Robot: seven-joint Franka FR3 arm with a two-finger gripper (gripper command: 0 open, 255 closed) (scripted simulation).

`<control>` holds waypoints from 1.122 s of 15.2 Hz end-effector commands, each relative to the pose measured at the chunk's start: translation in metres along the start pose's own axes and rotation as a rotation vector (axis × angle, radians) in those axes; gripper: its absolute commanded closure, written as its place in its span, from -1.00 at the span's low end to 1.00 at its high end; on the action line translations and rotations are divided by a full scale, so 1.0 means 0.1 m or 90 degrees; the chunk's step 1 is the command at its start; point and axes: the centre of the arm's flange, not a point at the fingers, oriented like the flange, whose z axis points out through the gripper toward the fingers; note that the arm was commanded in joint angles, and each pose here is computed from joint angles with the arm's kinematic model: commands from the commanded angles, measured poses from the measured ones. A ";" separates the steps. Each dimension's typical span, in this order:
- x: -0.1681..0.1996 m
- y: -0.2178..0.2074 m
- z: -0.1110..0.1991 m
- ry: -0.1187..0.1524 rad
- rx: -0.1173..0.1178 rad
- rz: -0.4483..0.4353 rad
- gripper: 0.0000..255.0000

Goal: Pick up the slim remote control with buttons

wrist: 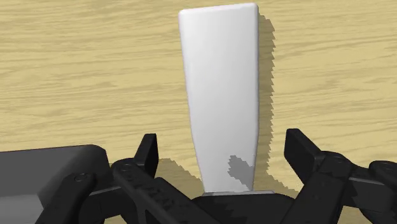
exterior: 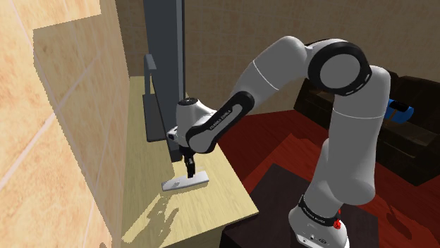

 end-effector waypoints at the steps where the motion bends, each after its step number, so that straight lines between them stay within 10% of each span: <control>1: 0.15 -0.07 0.21 0.000 0.004 -0.035 -1.00; 11: 0.18 -0.09 0.65 0.000 0.005 -0.042 -1.00; 12: 0.18 -0.10 0.65 0.000 0.005 -0.042 1.00; 17: 0.18 -0.10 0.65 0.000 0.005 -0.042 1.00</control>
